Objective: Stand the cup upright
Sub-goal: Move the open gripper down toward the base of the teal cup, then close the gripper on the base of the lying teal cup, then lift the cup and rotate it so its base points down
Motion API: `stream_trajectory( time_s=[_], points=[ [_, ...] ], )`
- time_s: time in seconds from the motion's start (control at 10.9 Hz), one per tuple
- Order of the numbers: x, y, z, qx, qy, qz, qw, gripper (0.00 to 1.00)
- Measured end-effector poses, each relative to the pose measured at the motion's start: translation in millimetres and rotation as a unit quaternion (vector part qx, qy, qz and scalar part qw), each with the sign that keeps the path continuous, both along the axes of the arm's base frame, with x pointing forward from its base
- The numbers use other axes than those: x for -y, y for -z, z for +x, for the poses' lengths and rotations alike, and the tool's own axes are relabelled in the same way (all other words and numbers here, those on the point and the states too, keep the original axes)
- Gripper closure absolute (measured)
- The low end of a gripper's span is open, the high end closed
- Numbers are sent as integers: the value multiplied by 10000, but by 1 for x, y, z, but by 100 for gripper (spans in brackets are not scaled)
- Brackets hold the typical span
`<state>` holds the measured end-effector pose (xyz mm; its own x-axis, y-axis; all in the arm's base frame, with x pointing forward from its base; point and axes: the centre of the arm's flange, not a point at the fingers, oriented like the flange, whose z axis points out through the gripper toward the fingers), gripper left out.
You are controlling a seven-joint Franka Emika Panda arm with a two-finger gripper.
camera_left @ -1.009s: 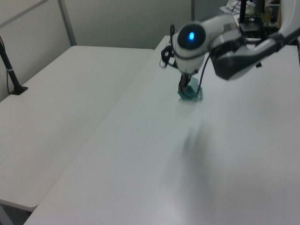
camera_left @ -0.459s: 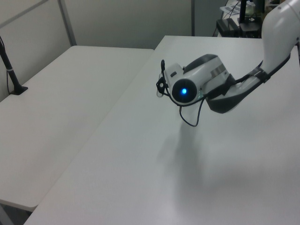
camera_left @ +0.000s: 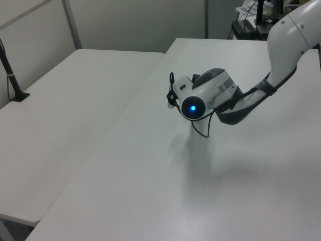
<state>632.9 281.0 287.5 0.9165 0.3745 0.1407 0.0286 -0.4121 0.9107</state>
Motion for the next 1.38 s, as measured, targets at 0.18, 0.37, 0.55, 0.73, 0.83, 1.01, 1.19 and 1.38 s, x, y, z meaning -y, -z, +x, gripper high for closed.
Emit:
stream_trajectory(
  time_s=[0.18,0.37,0.55,0.73,0.83,1.01,1.19,1.38],
  points=[
    [16,3,7,-7,84,-61,9999,2],
    [27,13,9,-62,116,-166,9998,4],
    [36,27,11,-143,145,-272,9994,7],
    [45,41,12,-214,159,-386,9989,33],
    [48,43,13,-206,122,-489,9985,51],
    [50,37,16,-128,54,-643,9978,77],
    [52,32,16,-128,82,-714,9973,90],
    [52,33,16,-130,80,-716,9973,90]
  ],
)
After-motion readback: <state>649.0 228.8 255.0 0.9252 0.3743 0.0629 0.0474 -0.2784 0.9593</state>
